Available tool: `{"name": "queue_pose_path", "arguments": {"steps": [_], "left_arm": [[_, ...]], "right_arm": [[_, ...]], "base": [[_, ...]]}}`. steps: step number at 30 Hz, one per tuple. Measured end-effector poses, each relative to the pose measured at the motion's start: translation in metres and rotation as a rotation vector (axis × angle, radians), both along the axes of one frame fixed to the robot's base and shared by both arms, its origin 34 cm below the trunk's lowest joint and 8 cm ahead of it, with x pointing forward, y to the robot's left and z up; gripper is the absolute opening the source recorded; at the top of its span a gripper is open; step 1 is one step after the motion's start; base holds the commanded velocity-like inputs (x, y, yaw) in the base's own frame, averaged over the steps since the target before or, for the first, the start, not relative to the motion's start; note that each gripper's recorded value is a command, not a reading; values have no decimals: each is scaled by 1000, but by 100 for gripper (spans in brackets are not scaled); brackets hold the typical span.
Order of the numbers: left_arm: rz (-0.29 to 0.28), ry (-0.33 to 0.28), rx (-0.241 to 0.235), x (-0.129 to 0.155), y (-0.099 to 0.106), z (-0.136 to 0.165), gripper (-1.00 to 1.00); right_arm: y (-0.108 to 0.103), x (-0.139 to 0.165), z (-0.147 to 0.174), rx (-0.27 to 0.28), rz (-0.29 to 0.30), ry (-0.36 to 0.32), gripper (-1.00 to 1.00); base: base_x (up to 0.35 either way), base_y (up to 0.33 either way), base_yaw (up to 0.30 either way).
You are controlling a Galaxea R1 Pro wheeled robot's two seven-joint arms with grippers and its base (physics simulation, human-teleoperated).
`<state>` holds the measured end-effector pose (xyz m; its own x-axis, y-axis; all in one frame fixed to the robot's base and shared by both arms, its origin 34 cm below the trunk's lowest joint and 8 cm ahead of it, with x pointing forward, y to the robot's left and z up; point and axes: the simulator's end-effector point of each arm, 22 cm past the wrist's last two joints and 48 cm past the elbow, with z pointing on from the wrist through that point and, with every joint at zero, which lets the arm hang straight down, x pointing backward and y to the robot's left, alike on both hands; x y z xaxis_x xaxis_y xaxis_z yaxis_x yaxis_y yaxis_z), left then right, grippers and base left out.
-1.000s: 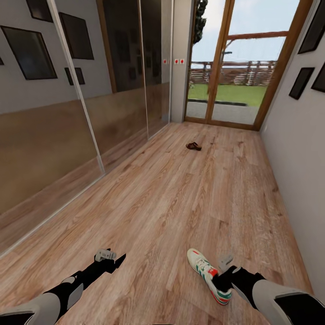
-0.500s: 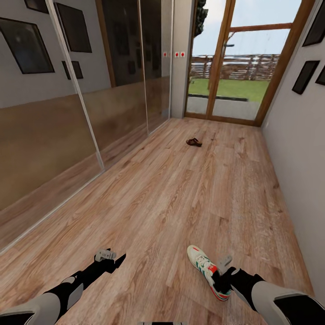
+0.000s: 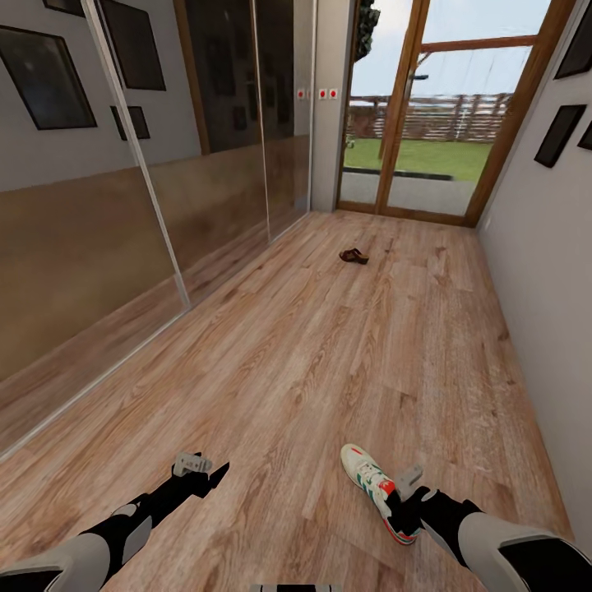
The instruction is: Pick up the two gym shoes and the two sandals from the corridor floor and place them onto the hallstand (shoe rack) in the corridor, making sure they are on the rack and not on the floor. Arrange them so the two gym shoes are next to each other and the two sandals are next to each other.
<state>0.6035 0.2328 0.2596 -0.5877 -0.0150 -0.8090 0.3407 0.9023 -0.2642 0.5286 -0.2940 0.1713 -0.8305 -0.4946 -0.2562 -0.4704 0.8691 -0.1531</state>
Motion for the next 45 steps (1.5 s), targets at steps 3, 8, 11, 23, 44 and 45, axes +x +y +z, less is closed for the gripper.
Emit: {"name": "queue_pose_path", "arguments": {"steps": [3, 8, 11, 23, 44, 45], "left_arm": [[0, 0, 0, 0, 0, 0, 100], [-1, -6, -1, 3, -1, 2, 100], [0, -28, -4, 18, -1, 13, 100], [129, -89, -123, 133, 32, 143, 100], [164, -32, -144, 130, 45, 125, 100], [164, -28, -144, 130, 45, 122, 100]], "right_arm": [[0, 0, 0, 0, 0, 0, 100], [0, 1, 0, 0, 0, -1, 100], [0, 1, 0, 0, 1, -2, 100], [1, 2, 1, 1, 3, -5, 100], [19, -6, -13, 22, 13, 22, 100], [19, -7, -15, 22, 13, 25, 100]], "base": [[0, 0, 0], [0, 0, 0], [0, 0, 0], [0, 0, 0], [0, 0, 0], [0, 0, 0]]}}
